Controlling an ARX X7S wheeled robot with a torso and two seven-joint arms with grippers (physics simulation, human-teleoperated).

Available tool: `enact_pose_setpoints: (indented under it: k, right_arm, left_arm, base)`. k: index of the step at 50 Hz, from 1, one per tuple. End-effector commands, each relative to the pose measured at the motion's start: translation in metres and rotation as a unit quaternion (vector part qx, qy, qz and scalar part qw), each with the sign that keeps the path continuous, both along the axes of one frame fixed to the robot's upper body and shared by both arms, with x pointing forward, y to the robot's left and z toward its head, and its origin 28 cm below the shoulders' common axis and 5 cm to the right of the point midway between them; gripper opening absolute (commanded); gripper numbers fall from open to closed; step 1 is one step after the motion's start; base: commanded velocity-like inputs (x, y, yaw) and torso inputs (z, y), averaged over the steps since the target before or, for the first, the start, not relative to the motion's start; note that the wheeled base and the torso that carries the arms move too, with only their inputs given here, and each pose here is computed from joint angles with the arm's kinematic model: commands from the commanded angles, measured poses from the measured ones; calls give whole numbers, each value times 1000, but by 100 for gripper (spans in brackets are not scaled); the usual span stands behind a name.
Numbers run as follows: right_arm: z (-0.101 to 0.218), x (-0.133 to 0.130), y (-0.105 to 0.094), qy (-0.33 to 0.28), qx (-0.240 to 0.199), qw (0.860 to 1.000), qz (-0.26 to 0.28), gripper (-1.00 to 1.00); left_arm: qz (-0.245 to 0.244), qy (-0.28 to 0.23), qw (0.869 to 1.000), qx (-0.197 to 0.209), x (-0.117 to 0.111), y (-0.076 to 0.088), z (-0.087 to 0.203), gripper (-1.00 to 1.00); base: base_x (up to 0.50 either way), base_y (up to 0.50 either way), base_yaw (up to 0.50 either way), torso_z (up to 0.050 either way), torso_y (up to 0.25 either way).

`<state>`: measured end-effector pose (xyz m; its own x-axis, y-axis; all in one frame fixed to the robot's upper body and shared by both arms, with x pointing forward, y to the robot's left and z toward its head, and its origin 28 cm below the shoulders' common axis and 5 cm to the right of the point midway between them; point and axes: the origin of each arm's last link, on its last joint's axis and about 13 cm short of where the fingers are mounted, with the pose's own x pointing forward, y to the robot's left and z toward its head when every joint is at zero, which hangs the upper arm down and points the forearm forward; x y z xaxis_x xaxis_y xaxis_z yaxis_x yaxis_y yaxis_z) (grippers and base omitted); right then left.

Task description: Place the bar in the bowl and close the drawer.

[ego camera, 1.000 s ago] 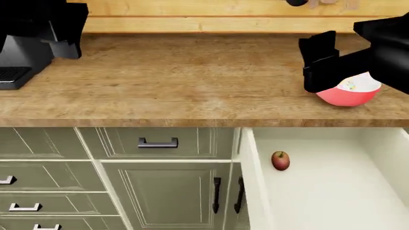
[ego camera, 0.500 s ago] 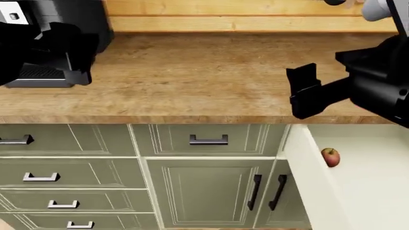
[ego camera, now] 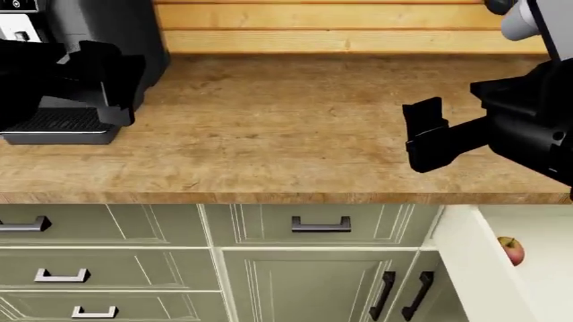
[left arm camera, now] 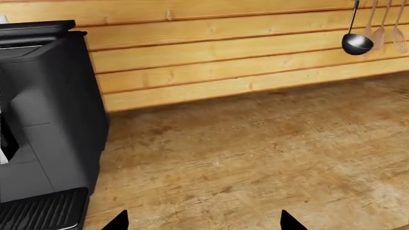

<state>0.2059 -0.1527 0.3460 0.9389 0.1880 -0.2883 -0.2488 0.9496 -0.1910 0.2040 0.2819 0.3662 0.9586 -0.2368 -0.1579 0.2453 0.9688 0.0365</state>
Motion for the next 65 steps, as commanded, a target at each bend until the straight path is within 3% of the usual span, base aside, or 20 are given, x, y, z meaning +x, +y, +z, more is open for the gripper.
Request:
enact_pose_setpoints:
  k: [1, 26, 43, 65]
  right_arm:
    - [-2, 1, 0, 7, -6, 1000, -5, 100]
    - [-8, 3, -1, 34, 7, 999, 7, 100]
    - [-26, 15, -2, 69, 8, 997, -15, 100]
    - [-25, 8, -3, 47, -2, 999, -24, 100]
  left_arm:
    - [-2, 3, 1000, 0, 1, -1, -1, 100]
    - [-17, 19, 1000, 0, 6, -5, -9, 100]
    - [-31, 55, 998, 7, 24, -14, -25, 100]
    - [-31, 54, 998, 9, 22, -14, -24, 100]
  base:
    - [500, 227, 0, 0, 0]
    - [484, 47, 0, 0, 1]
    - [7, 0, -1, 0, 1]
    - [-51, 5, -500, 0, 0]
